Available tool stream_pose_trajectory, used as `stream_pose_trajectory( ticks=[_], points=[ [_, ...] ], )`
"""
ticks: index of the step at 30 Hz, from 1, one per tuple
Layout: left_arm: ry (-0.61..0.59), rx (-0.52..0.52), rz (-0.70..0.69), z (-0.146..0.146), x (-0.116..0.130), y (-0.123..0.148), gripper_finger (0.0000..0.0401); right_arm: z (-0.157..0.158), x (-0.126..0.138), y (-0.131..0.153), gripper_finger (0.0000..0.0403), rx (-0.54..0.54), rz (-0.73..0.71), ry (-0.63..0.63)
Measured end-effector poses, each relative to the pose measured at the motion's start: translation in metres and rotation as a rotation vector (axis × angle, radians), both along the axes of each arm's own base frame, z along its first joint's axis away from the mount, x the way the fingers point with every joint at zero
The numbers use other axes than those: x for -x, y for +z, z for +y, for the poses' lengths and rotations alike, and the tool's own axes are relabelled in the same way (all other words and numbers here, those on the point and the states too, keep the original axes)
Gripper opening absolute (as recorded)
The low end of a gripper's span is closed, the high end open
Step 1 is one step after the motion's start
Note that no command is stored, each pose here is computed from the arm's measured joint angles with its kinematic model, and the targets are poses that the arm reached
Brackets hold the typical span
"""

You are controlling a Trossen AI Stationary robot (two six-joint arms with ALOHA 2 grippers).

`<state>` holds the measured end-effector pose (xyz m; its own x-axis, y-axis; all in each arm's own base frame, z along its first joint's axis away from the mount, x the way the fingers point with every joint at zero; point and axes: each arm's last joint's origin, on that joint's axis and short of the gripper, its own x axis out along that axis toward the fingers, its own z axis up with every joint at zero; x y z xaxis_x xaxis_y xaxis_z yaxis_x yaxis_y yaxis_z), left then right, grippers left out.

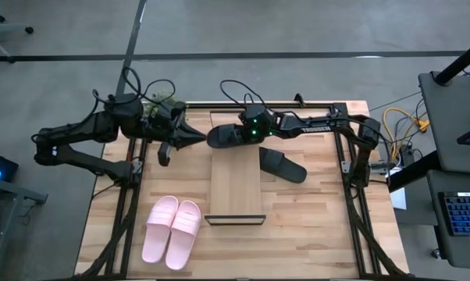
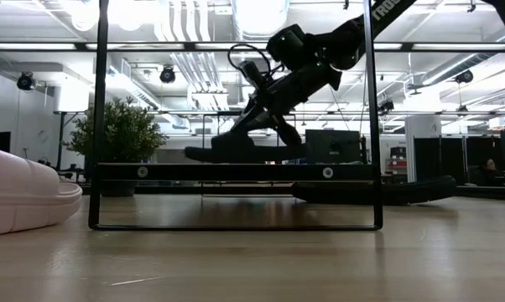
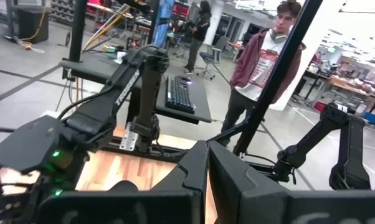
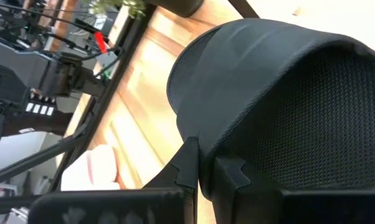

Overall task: Pick and place slides into the shelf
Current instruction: Put the right black slide on the shelf

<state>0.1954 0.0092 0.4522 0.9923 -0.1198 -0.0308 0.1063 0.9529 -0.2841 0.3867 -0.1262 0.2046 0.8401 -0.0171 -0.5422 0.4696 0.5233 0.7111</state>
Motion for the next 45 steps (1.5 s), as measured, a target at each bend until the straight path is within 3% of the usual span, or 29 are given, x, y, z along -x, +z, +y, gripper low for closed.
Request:
stream_pose_trajectory(
  ticks=[33,45],
  points=[
    [-0.010,-0.006,-0.069,-0.001,0.014,0.010,0.0000,0.000,0.000,-0.004,0.0014,0.015,-0.001,0.006],
    [-0.019,-0.006,-0.068,-0.002,0.014,0.010,0.0000,-0.001,-0.001,-0.004,0.0111,0.003,0.001,-0.040]
  ],
)
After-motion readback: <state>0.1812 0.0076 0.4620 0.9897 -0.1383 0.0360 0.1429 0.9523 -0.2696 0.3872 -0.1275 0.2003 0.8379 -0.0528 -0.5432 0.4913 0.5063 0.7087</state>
